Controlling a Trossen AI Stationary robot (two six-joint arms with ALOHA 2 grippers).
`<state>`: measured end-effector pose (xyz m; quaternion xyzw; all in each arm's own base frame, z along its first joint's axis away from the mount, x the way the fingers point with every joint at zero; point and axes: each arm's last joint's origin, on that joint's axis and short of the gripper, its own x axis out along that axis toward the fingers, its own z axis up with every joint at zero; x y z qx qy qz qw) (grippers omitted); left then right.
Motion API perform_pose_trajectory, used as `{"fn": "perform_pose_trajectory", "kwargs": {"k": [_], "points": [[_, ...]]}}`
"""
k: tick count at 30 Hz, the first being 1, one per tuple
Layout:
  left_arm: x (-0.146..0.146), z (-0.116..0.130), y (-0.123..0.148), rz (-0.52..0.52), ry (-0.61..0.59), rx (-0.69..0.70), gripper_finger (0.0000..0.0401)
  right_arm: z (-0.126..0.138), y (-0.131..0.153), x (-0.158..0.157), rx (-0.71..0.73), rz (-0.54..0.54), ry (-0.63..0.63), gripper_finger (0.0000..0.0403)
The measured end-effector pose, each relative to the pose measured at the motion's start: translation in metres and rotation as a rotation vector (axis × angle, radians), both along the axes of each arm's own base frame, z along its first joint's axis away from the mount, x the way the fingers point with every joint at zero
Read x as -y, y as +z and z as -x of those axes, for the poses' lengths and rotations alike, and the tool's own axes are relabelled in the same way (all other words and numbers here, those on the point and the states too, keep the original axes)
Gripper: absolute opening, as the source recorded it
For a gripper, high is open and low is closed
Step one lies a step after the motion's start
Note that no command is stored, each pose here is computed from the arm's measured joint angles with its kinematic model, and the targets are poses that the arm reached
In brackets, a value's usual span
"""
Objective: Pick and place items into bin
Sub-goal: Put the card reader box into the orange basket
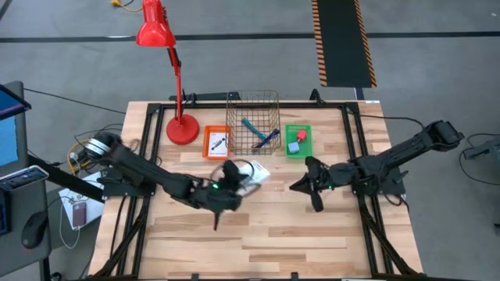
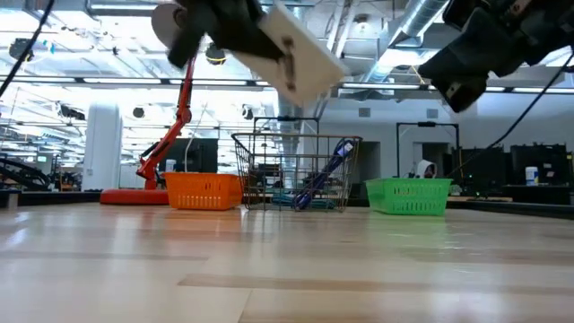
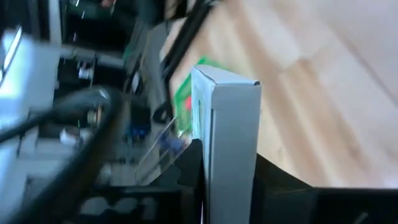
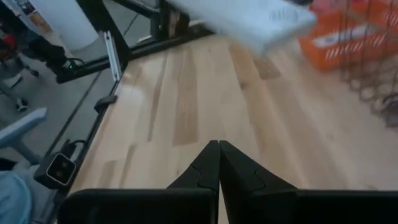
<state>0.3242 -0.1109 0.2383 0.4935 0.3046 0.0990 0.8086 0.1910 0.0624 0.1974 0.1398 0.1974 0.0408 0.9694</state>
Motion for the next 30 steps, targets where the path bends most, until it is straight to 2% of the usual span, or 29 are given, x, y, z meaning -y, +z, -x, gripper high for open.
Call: {"fn": "perform_pose_trajectory", "kwargs": {"k": [7, 11, 15, 18, 22, 30], "points": [[-0.027, 0.058, 0.053, 0.123, 0.217, 0.089, 0.0039, 0.012, 0.006, 0.01, -0.02, 0.061, -0.007, 0.0], [-0.045, 0.088, 0.065, 0.228, 0.343, 0.115, 0.0039, 0.015, 0.003, 0.012, -0.061, 0.075, -0.015, 0.0], [-0.063, 0.106, 0.062, 0.309, 0.471, 0.062, 0.0039, 0.015, 0.002, 0.013, -0.076, 0.08, -0.017, 0.0], [-0.072, 0.109, 0.054, 0.342, 0.541, -0.017, 0.0039, 0.015, 0.002, 0.013, -0.075, 0.08, -0.017, 0.0], [-0.081, 0.102, 0.042, 0.348, 0.589, -0.112, 0.0039, 0.015, 0.002, 0.013, -0.076, 0.08, -0.017, 0.0], [-0.09, 0.078, 0.01, 0.225, 0.584, -0.34, 0.0039, 0.015, 0.002, 0.013, -0.077, 0.08, -0.017, 0.0]]}}
